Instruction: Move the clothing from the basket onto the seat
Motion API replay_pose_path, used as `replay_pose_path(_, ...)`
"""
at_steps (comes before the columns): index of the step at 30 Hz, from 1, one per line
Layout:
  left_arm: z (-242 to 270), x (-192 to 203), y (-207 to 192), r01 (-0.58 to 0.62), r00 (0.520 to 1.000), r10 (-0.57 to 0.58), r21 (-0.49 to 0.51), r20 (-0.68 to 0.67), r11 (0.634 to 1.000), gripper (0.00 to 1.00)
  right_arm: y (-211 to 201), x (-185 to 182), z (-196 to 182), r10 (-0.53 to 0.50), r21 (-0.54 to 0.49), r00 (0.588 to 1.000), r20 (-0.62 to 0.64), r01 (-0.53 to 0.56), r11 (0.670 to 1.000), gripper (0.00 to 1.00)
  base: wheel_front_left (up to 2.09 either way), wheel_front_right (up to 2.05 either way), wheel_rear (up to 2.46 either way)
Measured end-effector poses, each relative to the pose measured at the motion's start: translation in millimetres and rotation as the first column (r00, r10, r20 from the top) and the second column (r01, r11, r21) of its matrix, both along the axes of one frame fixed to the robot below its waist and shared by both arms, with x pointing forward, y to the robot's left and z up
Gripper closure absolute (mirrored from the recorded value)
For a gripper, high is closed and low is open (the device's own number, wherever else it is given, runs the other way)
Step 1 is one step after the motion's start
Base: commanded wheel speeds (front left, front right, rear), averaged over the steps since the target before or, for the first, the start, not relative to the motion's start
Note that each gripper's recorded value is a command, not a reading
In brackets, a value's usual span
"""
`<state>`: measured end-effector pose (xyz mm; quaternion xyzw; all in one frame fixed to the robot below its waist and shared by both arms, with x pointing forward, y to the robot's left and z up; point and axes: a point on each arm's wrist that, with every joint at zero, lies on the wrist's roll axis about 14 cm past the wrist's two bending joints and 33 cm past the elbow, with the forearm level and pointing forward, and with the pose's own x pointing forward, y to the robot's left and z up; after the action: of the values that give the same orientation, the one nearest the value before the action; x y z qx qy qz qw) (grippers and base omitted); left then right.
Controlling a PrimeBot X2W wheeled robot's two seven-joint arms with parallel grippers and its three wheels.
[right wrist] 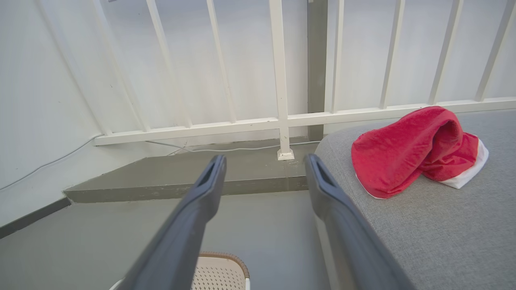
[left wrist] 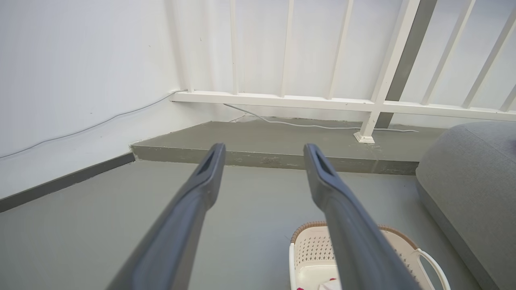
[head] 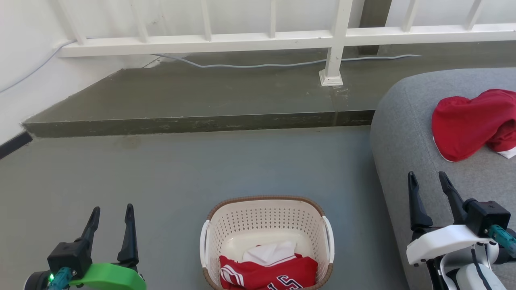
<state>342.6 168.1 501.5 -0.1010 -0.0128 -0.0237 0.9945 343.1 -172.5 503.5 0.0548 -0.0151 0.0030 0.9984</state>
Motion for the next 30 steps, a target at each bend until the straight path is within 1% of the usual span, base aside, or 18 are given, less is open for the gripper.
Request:
replay_pose_path(8, -1, -2, 0, 0.002, 1.000, -0.002, 0.021, 0.001, 1.000, 0.00, -2, -3, 0, -0.006, 0.001, 1.000, -0.004, 0.006, 1.000, 0.00, 0.00, 0.00, 0.00)
replay_pose_path(23, 2, 3, -2, 0.007, 1.000, -0.007, 0.019, 0.006, 1.000, 0.00, -8, -1, 2, -0.023, 0.000, 1.000, -0.010, 0.023, 1.000, 0.00, 0.00, 0.00, 0.00)
replay_pose_path(30, -11, 11, -8, 0.029, 0.999, -0.028, 0.026, -0.045, 0.999, 0.00, -13, 12, 1, -0.040, -0.001, 0.999, -0.014, 0.040, 0.999, 0.00, 0.00, 0.00, 0.00)
